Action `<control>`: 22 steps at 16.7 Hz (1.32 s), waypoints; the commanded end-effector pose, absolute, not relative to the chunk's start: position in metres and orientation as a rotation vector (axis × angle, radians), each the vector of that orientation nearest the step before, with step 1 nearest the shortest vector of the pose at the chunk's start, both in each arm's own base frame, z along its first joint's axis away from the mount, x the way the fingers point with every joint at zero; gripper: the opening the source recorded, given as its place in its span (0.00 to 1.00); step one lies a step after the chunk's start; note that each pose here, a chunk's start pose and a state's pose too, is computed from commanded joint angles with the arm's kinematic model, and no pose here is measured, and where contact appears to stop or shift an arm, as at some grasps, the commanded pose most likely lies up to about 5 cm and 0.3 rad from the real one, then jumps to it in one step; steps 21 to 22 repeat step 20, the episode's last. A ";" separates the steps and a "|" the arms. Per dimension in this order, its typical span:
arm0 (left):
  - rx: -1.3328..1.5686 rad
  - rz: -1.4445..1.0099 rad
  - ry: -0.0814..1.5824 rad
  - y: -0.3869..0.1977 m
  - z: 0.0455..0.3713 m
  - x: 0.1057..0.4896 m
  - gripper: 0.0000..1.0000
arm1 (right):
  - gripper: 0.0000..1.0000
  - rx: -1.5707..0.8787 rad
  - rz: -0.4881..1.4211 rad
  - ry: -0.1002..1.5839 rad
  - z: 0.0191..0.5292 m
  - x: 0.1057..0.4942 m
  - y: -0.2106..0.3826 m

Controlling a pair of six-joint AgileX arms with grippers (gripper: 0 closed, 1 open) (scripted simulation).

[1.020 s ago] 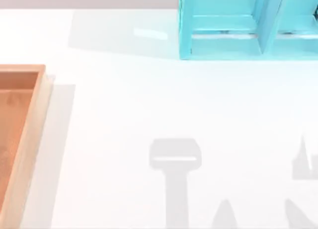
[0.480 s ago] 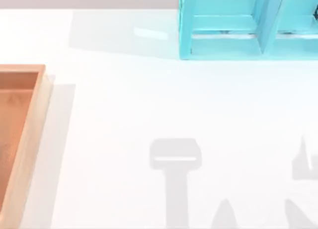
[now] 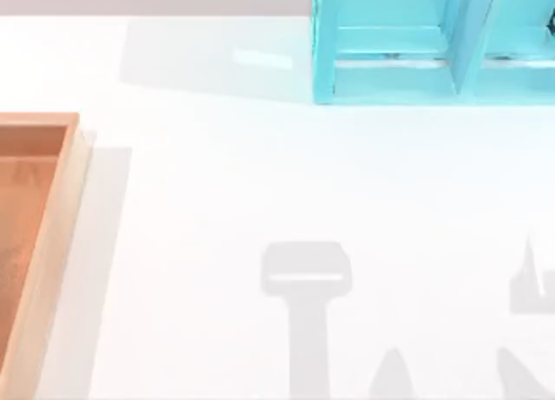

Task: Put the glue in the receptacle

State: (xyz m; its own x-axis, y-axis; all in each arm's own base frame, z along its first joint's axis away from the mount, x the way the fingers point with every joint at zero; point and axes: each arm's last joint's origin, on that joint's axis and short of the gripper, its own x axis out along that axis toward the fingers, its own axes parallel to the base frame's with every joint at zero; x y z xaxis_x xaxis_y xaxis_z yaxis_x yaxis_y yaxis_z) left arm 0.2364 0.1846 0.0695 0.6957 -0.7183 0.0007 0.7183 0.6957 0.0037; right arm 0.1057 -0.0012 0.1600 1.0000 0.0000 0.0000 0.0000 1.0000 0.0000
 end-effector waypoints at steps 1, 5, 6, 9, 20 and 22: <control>0.003 -0.801 -0.002 0.185 0.069 0.236 0.00 | 1.00 0.000 0.000 0.000 0.160 0.106 -0.001; 0.003 -0.801 -0.002 0.185 0.069 0.236 0.30 | 1.00 0.000 0.000 0.000 0.160 0.106 -0.001; 0.003 -0.801 -0.002 0.185 0.069 0.236 0.38 | 1.00 0.000 0.000 0.000 0.160 0.106 -0.001; 0.003 -0.801 -0.002 0.185 0.069 0.236 0.60 | 1.00 0.000 0.000 0.000 0.160 0.106 -0.001; 0.003 -0.801 -0.002 0.185 0.069 0.236 1.00 | 1.00 0.000 0.000 0.000 0.160 0.106 -0.001; 0.003 -0.801 -0.002 0.185 0.069 0.236 1.00 | 1.00 0.000 0.000 0.000 0.160 0.106 -0.001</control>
